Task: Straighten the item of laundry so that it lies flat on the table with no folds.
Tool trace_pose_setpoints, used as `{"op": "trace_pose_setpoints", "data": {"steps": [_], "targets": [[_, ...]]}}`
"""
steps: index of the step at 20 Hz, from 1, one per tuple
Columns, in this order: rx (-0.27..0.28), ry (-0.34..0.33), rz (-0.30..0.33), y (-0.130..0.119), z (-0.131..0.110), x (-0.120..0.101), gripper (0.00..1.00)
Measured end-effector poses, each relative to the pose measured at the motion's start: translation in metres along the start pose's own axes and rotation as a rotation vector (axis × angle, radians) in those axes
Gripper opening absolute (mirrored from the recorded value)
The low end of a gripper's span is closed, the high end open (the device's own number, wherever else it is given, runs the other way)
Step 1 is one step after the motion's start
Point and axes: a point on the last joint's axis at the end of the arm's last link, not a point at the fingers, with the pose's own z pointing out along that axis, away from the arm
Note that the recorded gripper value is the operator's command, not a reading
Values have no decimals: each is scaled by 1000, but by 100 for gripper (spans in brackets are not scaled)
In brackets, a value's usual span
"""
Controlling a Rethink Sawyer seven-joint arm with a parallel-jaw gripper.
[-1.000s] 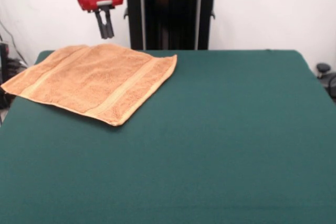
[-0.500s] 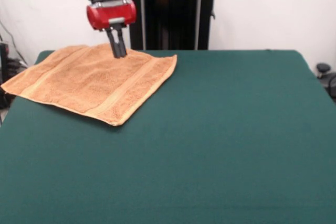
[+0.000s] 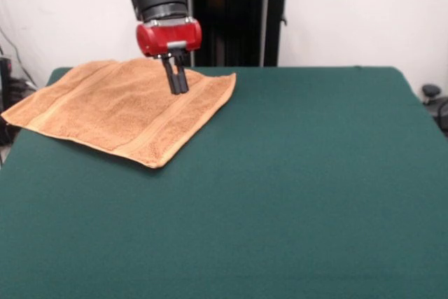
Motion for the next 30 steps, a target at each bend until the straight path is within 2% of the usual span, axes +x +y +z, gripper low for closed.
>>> {"op": "trace_pose_setpoints", "data": {"steps": [5,11,15,22,30], "targets": [[11,42,-4,0,-1,14,0],[33,143,-61,0,-1,32,0],[45,172,-91,-2,-1,34,0],[95,173,-108,-21,-5,34,0],[159,142,-107,-39,-8,40,0]]}}
